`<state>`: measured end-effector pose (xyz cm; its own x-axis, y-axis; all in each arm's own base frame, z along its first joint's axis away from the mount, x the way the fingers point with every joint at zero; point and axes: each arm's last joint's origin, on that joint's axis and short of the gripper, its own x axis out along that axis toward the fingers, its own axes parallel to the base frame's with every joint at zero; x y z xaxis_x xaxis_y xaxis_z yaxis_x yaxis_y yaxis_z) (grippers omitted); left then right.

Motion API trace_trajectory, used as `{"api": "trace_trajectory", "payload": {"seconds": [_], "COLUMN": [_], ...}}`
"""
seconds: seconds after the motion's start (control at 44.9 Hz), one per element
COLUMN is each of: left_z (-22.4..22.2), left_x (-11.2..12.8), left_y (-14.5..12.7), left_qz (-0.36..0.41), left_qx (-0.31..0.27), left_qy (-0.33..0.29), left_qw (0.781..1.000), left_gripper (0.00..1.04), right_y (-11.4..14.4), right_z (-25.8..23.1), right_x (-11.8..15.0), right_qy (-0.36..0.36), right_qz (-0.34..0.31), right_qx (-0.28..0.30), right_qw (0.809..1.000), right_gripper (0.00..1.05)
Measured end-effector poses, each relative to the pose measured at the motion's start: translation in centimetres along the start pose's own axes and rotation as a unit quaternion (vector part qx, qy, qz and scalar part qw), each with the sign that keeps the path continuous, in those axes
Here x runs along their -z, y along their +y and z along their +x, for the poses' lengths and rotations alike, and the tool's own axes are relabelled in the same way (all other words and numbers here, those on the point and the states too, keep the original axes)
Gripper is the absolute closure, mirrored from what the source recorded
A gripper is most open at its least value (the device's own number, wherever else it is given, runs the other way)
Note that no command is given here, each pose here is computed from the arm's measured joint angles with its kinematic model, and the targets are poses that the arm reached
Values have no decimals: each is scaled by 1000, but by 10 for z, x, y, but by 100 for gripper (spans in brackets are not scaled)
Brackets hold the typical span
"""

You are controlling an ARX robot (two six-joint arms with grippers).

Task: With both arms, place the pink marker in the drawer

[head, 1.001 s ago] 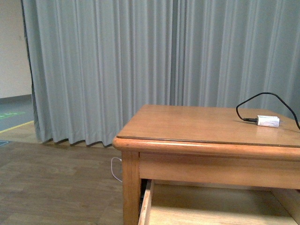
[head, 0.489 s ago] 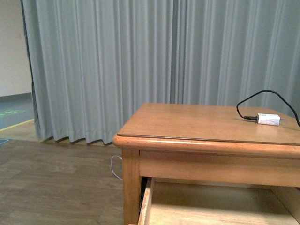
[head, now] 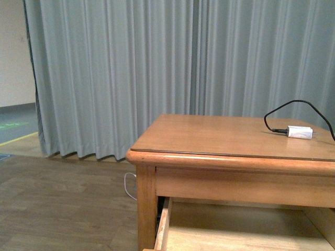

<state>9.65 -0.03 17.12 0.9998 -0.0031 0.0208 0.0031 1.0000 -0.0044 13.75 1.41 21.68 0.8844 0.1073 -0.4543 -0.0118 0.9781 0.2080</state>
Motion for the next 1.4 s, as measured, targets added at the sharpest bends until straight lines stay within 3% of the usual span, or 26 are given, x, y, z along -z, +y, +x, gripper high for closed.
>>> {"api": "trace_trajectory", "payload": {"seconds": [0.067, 0.156, 0.222, 0.334, 0.423, 0.534, 0.779, 1.402], "left_z": [0, 0, 0, 0, 0, 0, 0, 0], "left_x": [0, 0, 0, 0, 0, 0, 0, 0], "left_y": [0, 0, 0, 0, 0, 0, 0, 0], "left_qz": [0, 0, 0, 0, 0, 0, 0, 0], "left_qx": [0, 0, 0, 0, 0, 0, 0, 0], "left_qy": [0, 0, 0, 0, 0, 0, 0, 0], "left_qw": [1000, 1000, 1000, 1000, 1000, 1000, 1000, 1000], "left_gripper": [94, 74, 64, 46, 24, 5, 6, 6], "right_y": [0, -2, -3, -8, -16, -19, -17, -14], "right_z": [0, 3, 5, 21, 53, 79, 129, 228], "right_x": [0, -1, -5, 0, 15, 21, 32, 10], "right_qy": [0, -78, -81, -8, 86, 123, 117, -29], "right_qz": [0, -51, -78, -88, -102, -103, -86, -77], "right_qx": [0, 31, 42, 47, 44, 35, 26, 81], "right_qw": [1000, 995, 993, 995, 990, 986, 989, 993], "right_gripper": [8, 8, 8, 8, 8, 8, 8, 8]}}
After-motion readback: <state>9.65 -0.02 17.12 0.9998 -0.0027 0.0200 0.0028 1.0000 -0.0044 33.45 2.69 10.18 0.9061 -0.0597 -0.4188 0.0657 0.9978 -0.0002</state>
